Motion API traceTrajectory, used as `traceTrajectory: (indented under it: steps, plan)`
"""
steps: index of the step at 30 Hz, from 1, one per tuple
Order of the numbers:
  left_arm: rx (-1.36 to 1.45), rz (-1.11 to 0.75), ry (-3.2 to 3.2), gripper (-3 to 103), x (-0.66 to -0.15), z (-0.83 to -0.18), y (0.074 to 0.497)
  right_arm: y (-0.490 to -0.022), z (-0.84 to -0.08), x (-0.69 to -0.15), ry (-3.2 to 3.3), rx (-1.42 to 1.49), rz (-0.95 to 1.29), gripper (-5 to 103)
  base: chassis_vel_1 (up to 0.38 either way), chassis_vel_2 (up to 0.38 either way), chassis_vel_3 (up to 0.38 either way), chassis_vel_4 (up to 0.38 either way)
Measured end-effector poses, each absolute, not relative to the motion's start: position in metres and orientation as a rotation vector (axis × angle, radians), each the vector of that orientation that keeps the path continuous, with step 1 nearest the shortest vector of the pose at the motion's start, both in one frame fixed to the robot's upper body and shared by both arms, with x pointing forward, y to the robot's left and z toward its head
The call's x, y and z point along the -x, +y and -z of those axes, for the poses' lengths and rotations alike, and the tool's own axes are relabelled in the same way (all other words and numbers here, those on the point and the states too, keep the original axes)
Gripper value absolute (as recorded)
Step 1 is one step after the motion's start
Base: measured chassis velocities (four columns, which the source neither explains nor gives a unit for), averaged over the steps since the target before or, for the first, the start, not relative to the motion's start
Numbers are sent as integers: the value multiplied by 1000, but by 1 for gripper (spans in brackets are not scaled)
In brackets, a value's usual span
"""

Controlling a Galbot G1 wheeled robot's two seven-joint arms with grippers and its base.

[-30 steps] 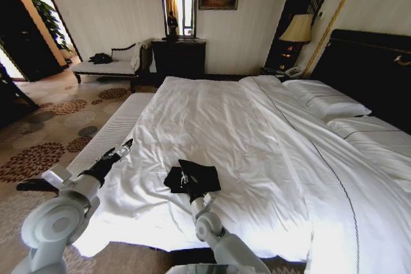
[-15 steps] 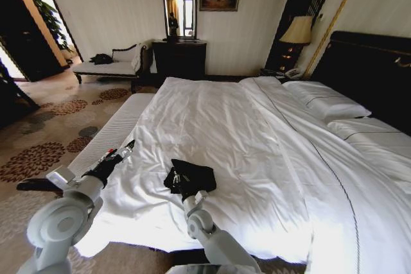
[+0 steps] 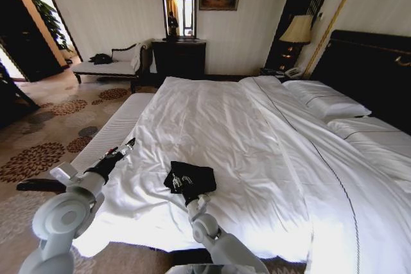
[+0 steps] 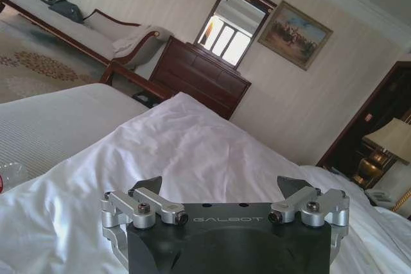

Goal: Fold the clothes on the bed.

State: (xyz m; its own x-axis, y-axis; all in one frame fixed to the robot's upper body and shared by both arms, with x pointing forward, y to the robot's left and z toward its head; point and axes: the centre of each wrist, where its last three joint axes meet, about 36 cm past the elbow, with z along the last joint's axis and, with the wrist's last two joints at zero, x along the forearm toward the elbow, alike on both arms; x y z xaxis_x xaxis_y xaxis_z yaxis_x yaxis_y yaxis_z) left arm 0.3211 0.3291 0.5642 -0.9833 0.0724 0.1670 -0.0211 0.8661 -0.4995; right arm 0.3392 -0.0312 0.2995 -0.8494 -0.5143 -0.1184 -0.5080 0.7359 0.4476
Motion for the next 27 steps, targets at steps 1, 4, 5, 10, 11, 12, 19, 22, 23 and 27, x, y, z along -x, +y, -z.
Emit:
traceTrajectory:
  steps: [1,4,5,10,11,12,19,22,23,27]
  plan:
    - [38,-767,-2859,100,-322,-564,329,-38,-301,-340,-2927,-879,719,48,0,0,0,0]
    - [38,-768,-2857,100,-323,-563,330,-56,-301,-345,-2945,-921,640,53,0,0,0,0]
    - [38,-768,-2857,100,-324,-563,330,-67,-301,-350,-2956,-925,592,65,0,0,0,0]
    - [35,-767,-2853,100,-326,-561,331,-113,-310,-384,-2978,-859,397,81,0,0,0,0]
    - [35,-767,-2853,100,-326,-561,331,-113,-310,-384,-2978,-859,397,81,0,0,0,0]
    - [33,-765,-2853,100,-327,-561,331,-118,-313,-393,-2976,-834,378,86,0,0,0,0]
    - [32,-751,-2855,100,-326,-560,329,-98,-334,-445,-2843,-717,570,100,0,0,0,0]
    - [20,-745,-2854,100,-324,-560,330,-83,-336,-458,-2833,-714,565,100,0,0,0,0]
    - [16,-743,-2853,100,-322,-559,331,-77,-333,-464,-2850,-724,491,100,0,0,0,0]
    - [6,-735,-2853,100,-319,-559,331,-66,-321,-469,-2880,-750,262,100,0,0,0,0]
